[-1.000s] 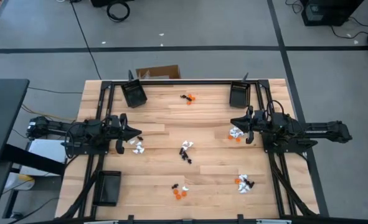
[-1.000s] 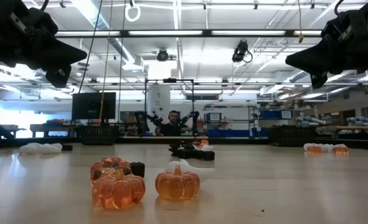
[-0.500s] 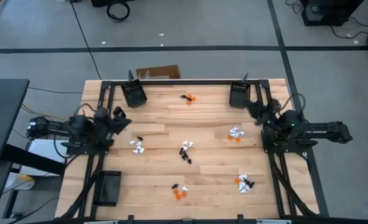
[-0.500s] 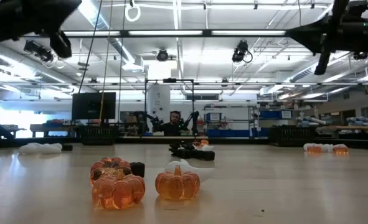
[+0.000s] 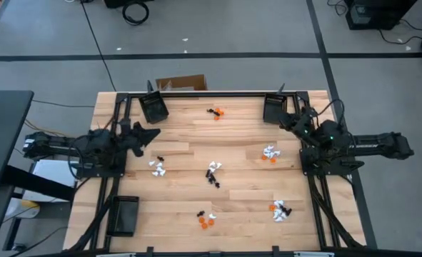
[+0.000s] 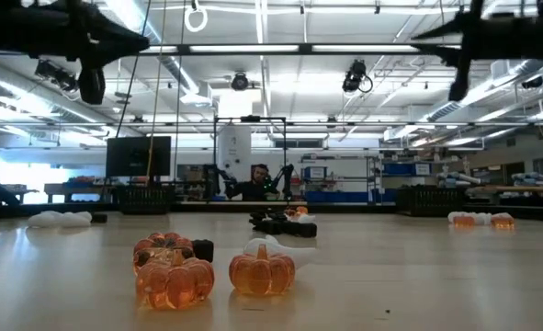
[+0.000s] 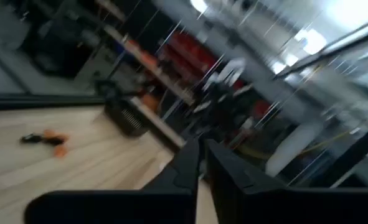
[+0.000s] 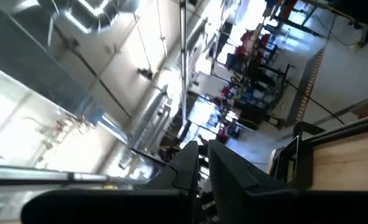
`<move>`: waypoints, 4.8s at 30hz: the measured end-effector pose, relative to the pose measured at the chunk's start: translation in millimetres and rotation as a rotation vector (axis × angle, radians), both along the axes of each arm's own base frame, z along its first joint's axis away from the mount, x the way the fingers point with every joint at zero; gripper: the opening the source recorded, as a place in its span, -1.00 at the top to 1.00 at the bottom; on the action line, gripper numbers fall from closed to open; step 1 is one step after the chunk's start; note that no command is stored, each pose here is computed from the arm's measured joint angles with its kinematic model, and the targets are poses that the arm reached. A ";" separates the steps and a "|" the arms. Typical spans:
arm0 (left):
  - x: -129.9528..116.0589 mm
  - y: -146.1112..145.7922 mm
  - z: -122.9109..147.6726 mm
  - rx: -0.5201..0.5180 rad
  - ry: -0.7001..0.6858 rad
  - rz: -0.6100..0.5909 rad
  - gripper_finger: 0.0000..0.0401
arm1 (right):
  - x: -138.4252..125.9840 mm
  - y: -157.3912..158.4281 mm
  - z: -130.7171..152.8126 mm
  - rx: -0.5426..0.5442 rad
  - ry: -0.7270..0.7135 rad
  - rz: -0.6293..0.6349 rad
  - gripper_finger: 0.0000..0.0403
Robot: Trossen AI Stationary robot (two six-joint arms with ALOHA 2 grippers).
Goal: Sort Halloween decoration
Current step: Put the black skeleton toy into the top left black basket
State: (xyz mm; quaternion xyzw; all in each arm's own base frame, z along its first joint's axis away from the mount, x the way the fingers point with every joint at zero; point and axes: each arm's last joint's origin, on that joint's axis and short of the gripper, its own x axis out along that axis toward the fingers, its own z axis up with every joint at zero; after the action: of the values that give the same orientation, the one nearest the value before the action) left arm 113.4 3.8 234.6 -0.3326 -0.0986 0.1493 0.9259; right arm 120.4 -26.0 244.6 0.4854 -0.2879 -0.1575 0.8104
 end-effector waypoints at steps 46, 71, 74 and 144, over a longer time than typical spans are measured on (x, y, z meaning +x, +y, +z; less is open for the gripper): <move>17.7 129.5 -47.0 -0.580 1.051 0.381 0.23 | 155.1 -159.4 26.3 -0.102 0.933 0.039 0.77; 33.8 183.7 38.5 -0.188 0.884 0.359 0.23 | 137.9 -179.0 14.9 -0.029 1.063 -0.076 0.77; 46.1 189.1 22.3 -0.212 0.929 0.274 0.23 | 137.6 -179.3 14.8 0.003 1.042 -0.080 0.77; 196.5 242.8 -32.3 0.307 0.907 -0.355 0.06 | 151.9 -112.4 9.6 0.030 1.488 0.144 0.22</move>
State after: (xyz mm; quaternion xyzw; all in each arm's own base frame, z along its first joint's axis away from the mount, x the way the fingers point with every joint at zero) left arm 309.9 246.5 202.4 -0.1062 0.3506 0.1029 0.9248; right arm 272.2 -138.3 254.3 0.2792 0.3713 -0.3945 0.7928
